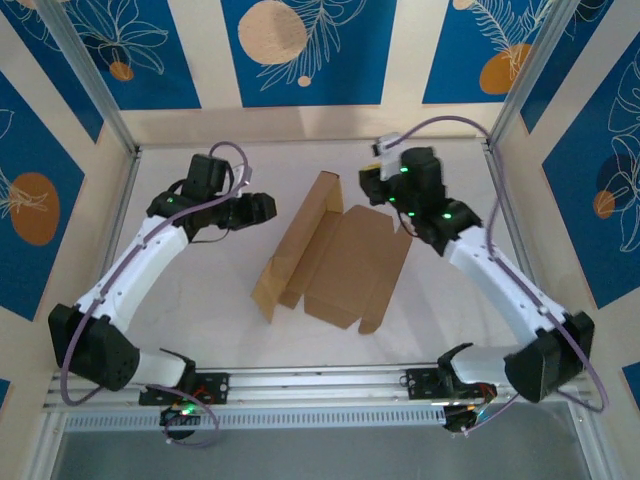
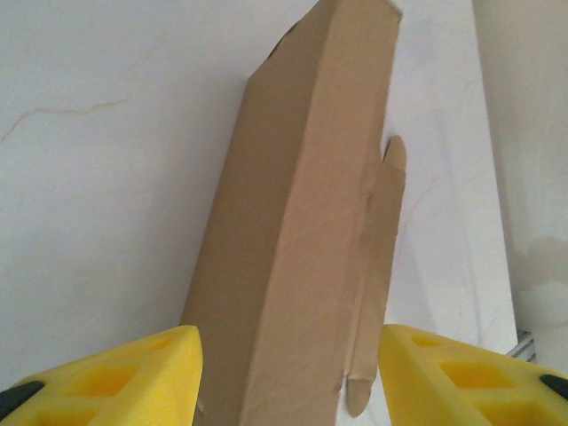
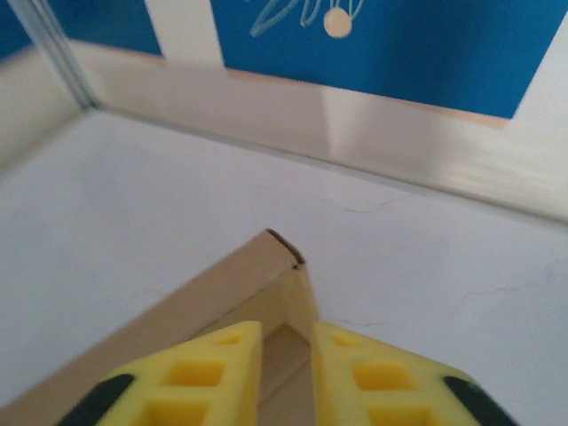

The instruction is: Fold the paper box

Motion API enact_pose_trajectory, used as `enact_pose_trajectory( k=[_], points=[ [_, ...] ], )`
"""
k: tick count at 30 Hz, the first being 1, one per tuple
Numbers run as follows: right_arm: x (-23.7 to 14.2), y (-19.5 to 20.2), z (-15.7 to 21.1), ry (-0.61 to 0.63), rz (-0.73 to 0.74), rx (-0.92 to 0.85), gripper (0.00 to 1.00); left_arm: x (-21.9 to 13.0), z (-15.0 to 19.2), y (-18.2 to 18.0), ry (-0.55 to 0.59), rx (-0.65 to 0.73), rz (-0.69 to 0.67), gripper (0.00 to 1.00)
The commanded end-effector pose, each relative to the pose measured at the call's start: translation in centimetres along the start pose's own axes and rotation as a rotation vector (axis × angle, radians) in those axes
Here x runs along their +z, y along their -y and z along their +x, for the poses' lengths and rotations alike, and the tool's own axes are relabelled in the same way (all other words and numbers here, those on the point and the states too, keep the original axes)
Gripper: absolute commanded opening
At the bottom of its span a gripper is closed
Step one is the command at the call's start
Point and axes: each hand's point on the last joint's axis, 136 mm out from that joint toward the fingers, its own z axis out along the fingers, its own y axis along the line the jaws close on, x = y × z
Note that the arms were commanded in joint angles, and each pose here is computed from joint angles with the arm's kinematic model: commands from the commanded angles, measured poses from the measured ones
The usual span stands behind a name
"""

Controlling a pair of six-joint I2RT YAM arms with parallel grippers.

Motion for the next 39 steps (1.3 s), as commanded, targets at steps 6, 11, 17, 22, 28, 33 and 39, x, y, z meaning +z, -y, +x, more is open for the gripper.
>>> enact_pose_trajectory(
  k=[6,11,17,22,28,33,39],
  points=[
    [-1.2,-0.7,2.7,-0.135,-0.279,0.557,0.0,-1.5,2.7,-1.0,0.005,0.009,-0.023,0.54],
    [-0.2,-3.6,5.3,-0.292,-0.333,0.574,0.0,-2.6,4.2,-1.4,0.019,0.007,-0.025,0.54],
    [1.3,-8.6,10.2,-0.546,-0.315,0.642,0.4,-2.9,5.7,-2.5,0.012,0.0,-0.048,0.54],
    [2.4,-11.8,12.0,-0.603,-0.396,0.774,0.51,-3.4,5.8,-2.3,0.019,0.0,-0.046,0.53],
    [4.7,-14.7,14.6,-0.706,-0.36,0.851,0.48,-4.9,5.0,-1.3,0.046,0.001,-0.038,0.52],
    [6.3,-16.0,15.9,-0.724,-0.339,0.936,0.4,-6.3,4.5,-0.5,0.077,0.001,-0.026,0.52],
    [7.2,-15.7,15.6,-0.627,-0.329,1.026,0.2,-7.0,4.4,-0.1,0.096,-0.004,-0.018,0.52]
  ],
)
